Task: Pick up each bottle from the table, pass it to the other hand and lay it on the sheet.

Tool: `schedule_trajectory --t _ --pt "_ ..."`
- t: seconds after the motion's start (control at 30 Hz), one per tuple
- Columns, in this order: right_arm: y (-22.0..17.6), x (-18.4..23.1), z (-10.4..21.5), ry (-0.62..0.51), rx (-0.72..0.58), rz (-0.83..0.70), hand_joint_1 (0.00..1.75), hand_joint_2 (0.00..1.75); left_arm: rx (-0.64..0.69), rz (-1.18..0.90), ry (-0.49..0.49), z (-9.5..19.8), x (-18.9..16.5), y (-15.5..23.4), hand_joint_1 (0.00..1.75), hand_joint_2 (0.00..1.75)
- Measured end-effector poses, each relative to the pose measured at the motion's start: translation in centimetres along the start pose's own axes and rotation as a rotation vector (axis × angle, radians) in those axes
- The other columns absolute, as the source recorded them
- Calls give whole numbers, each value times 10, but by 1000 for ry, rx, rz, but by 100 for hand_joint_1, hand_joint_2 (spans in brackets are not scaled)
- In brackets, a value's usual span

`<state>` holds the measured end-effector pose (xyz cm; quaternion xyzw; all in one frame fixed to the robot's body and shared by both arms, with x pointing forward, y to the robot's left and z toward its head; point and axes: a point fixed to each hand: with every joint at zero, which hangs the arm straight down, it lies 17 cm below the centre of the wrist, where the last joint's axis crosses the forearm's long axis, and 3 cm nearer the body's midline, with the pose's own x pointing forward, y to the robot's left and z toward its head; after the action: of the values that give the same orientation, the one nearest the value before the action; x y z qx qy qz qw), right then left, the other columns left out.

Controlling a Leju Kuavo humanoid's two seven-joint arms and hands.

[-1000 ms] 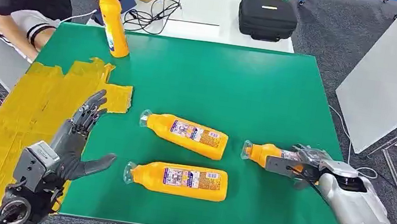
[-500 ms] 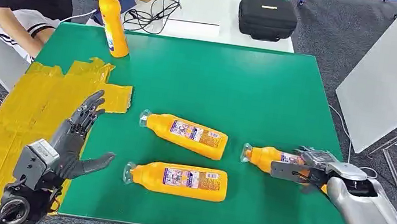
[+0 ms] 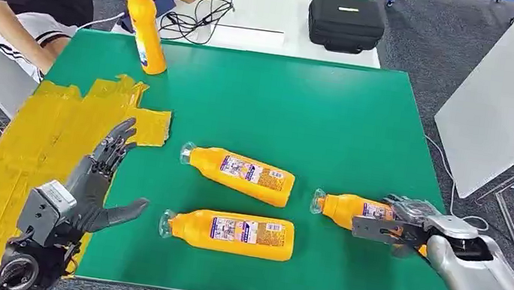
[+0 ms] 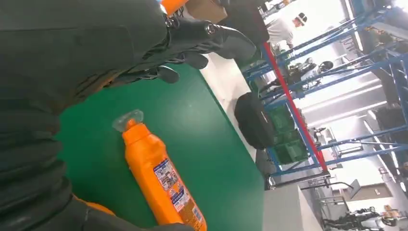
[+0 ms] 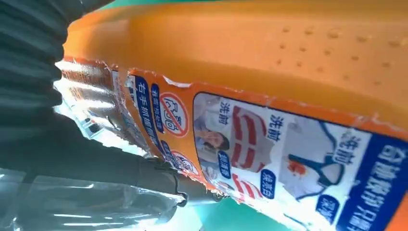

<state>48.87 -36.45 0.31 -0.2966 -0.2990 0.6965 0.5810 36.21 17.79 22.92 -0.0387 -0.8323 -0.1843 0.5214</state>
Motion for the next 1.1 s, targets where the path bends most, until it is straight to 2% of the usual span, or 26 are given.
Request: schedule_trajectory --t 0.13,0.2,0.27,0.8,1.1 --pt "-1 3 -1 -13 2 1 3 175 2 -2 -2 -2 0 1 0 175" --pt "-2 5 -2 -19 4 1 143 175 4 -4 2 -3 -1 3 0 175" --pt "-2 6 -3 -23 7 -2 175 175 8 -7 5 -4 -2 5 0 175" --pt "-12 20 -13 -20 -38 -2 175 175 13 -13 10 -11 -8 8 0 175" --pt "-23 18 -7 28 -181 -48 175 175 36 -12 50 3 -19 9 0 175"
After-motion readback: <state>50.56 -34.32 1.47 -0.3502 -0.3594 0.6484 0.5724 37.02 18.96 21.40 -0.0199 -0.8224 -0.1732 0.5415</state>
